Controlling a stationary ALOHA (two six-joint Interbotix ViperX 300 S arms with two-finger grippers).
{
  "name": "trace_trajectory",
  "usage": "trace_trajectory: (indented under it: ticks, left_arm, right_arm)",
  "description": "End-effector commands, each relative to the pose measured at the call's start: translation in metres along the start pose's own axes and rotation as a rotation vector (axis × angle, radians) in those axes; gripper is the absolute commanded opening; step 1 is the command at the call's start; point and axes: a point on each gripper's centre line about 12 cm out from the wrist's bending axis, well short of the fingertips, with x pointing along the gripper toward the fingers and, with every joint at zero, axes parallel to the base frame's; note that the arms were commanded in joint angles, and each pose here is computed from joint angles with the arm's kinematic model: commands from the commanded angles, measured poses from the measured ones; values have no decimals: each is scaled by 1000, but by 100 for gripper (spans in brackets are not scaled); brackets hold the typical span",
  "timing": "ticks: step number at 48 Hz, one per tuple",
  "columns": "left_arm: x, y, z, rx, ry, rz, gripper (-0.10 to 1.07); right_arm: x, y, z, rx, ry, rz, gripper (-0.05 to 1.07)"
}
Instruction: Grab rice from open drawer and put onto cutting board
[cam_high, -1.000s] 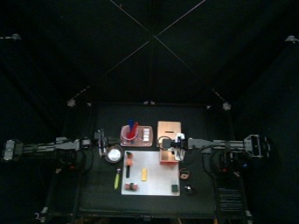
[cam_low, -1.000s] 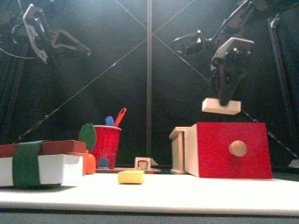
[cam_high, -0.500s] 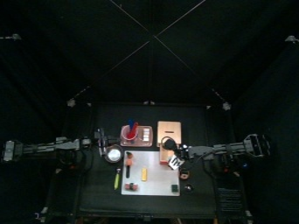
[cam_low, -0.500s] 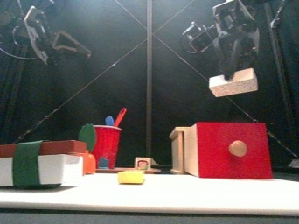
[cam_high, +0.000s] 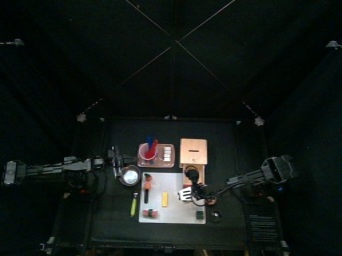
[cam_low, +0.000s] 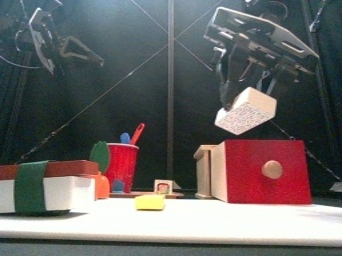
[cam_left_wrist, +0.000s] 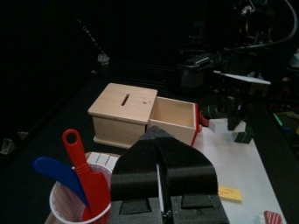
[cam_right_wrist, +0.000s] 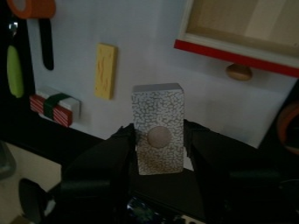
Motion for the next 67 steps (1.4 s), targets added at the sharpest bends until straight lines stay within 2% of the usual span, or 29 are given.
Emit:
trace_trajectory:
  ticks: [1, 7, 18, 29, 36, 47, 59, 67]
  left_arm:
    - [1, 1, 7, -5, -28, 3, 2]
    - [1, 1, 9, 1, -61, 3, 2]
    - [0, 0, 8, 47, -75, -4, 2]
    - [0, -2, 3, 55, -66, -12, 2]
    - [0, -2, 3, 61, -66, -15, 2]
    - [-1, -2, 1, 62, -61, -15, 2]
    - [-1, -2, 4, 50, -71, -14, 2]
    - [-1, -2, 4, 43, -72, -14, 2]
  right_arm:
    - [1, 15, -5, 35, -2, 18, 61]
    - [20, 19, -10, 97, 8, -26, 61]
    - [58, 18, -17, 130, 24, -110, 61]
    - [77, 22, -18, 129, 14, -152, 62]
    - [80, 22, -12, 140, 3, -177, 67]
    - [81, 22, -1, 143, -22, -183, 81]
    - [75, 24, 1, 122, -31, -165, 93]
    - [60, 33, -1, 108, -24, -117, 94]
